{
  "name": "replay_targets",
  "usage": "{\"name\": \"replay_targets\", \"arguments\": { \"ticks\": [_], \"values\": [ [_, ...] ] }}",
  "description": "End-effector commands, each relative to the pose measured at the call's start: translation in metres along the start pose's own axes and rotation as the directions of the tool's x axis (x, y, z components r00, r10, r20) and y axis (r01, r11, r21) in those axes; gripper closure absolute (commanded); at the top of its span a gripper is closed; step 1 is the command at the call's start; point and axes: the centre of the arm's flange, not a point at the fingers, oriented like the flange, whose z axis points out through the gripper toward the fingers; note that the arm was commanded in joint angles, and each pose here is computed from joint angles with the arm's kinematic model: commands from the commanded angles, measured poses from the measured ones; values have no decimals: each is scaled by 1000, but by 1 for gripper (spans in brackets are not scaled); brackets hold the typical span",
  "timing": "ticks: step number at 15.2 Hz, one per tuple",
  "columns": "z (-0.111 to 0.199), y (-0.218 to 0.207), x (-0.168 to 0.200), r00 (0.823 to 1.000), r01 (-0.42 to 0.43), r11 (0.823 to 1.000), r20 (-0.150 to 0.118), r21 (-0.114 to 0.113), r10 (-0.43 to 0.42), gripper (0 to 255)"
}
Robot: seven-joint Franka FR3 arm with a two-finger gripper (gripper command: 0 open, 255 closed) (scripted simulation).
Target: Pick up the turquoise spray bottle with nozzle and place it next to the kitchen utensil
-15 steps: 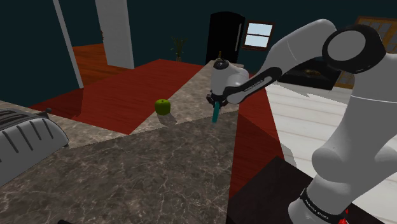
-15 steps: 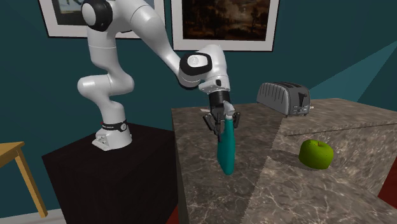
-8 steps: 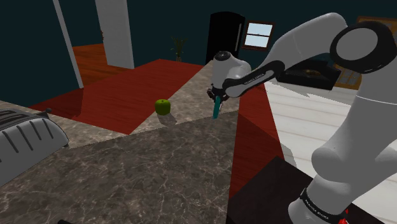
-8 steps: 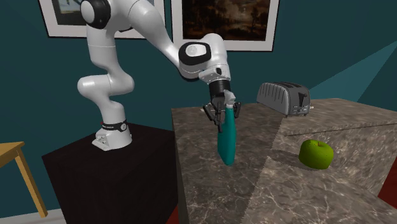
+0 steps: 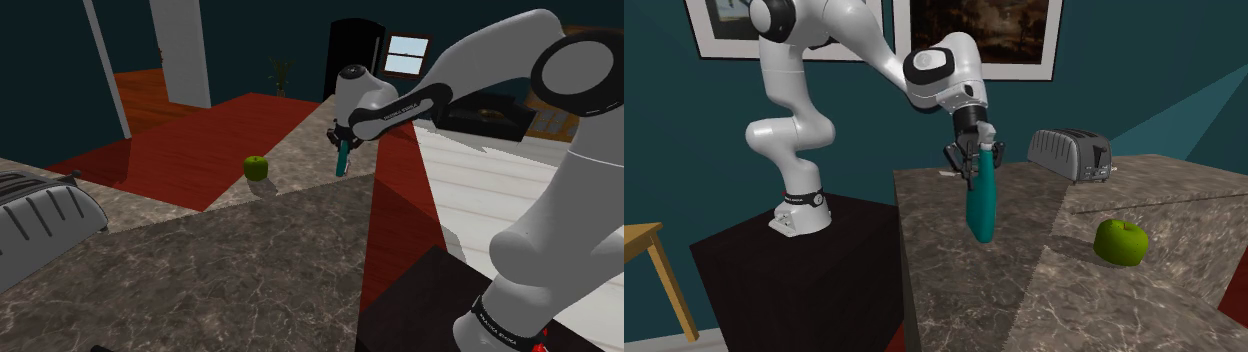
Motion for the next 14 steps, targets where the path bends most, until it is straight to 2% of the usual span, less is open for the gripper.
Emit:
{"name": "replay_targets", "arguments": {
  "ticks": [1, 14],
  "values": [
    [-9, 0, 5, 1000, 0, 1000, 0, 0, 0, 255],
    [-69, 0, 39, 1000, 0, 1000, 0, 0, 0, 255]
  ]
}}
